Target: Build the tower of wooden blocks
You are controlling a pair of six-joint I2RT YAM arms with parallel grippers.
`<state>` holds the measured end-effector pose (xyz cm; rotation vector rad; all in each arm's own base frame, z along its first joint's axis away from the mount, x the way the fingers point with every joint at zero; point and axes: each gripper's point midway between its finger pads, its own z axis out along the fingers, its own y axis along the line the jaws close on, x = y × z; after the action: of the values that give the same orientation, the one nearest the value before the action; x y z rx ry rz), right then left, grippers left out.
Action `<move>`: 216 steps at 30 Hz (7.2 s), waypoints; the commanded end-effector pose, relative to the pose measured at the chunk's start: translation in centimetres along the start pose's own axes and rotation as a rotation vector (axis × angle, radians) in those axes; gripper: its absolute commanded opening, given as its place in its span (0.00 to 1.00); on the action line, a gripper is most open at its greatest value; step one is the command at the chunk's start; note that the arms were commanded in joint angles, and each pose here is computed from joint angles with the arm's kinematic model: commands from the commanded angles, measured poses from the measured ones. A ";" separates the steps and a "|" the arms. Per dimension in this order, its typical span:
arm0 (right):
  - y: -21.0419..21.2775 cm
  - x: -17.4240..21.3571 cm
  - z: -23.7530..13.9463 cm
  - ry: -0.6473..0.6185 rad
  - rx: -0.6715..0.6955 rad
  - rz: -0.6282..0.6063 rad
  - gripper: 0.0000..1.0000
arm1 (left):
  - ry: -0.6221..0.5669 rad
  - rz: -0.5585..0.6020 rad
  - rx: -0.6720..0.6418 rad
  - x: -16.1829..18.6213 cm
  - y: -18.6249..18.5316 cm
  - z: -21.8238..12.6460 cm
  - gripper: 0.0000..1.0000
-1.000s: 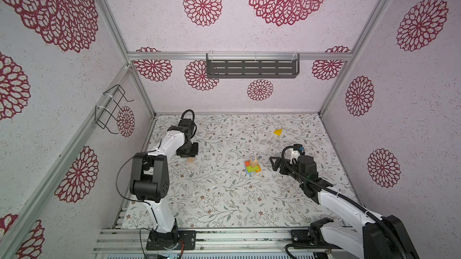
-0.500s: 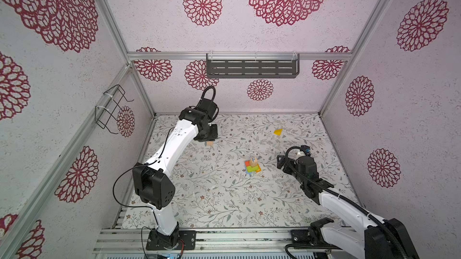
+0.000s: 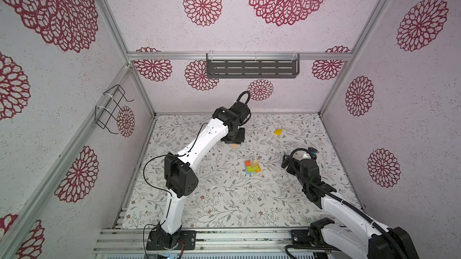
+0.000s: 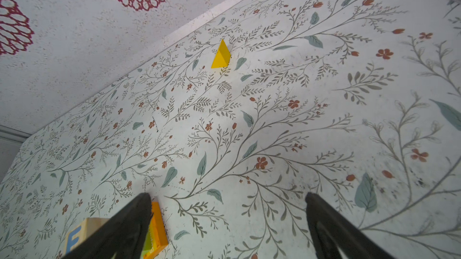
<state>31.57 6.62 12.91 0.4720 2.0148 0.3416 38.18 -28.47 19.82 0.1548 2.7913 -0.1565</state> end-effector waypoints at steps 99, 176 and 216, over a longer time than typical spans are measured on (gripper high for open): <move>0.6 -0.2 0.4 0.000 -0.027 0.025 0.99 | 0.120 0.189 0.024 4.1 -7.9 7.4 0.29; 1.5 0.1 0.4 0.027 -0.071 -0.003 0.99 | 0.095 0.209 0.027 4.4 -8.6 6.6 0.72; 6.3 -8.6 14.4 0.311 -0.067 -0.583 0.77 | -0.428 -0.230 0.216 3.0 9.3 8.1 0.97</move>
<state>46.51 9.28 14.13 -0.1452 2.4073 0.0663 36.98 -19.40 8.80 -0.0838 2.4753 -0.3807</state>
